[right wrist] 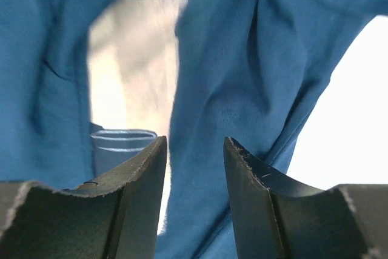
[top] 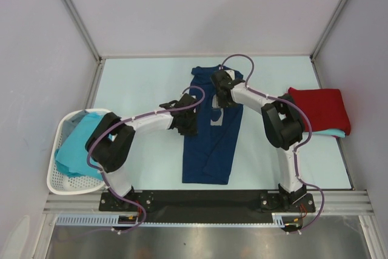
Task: Fold and stack the t-shirts
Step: Rotate the tshirt 95 degrees
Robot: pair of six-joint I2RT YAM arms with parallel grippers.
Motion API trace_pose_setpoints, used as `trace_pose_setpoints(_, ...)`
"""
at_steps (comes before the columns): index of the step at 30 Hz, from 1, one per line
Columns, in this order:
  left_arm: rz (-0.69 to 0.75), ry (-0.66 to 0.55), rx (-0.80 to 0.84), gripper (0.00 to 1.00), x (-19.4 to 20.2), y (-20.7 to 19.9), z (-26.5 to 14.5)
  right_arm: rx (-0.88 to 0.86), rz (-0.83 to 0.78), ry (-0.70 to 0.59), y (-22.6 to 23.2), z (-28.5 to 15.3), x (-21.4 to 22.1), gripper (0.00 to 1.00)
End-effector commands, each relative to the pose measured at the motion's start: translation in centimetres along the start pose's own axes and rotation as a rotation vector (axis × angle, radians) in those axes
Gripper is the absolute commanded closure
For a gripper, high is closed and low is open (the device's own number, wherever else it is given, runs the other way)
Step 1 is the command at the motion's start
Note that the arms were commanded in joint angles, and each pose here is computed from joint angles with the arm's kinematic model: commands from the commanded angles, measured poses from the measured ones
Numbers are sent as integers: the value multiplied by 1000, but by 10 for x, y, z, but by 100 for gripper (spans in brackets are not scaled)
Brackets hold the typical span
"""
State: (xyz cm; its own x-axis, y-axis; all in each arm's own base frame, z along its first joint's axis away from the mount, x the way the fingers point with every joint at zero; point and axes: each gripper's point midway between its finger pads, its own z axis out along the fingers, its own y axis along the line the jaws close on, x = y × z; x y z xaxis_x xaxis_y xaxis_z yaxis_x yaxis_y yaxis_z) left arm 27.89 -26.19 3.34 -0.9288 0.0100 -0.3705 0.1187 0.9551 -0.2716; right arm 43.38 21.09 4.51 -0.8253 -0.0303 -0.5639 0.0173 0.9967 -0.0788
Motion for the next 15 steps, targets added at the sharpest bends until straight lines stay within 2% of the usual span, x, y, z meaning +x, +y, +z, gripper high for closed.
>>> trace_pose_setpoints(1, -20, 1, 1, 71, 2, -1, 9, -14, 26, -33, 3, -3, -2, 53)
trace_pose_setpoints(5, -29, 18, 3, 71, 5, -2, 14, -10, 26, -13, 1, 0, 8, 53)
trace_pose_setpoints(7, -28, 26, 2, 71, 8, -1, 15, -13, 35, -4, 1, 1, 12, 57)
trace_pose_setpoints(15, -32, 74, -9, 74, 23, 6, 21, -4, 48, 94, 2, 6, 64, 80)
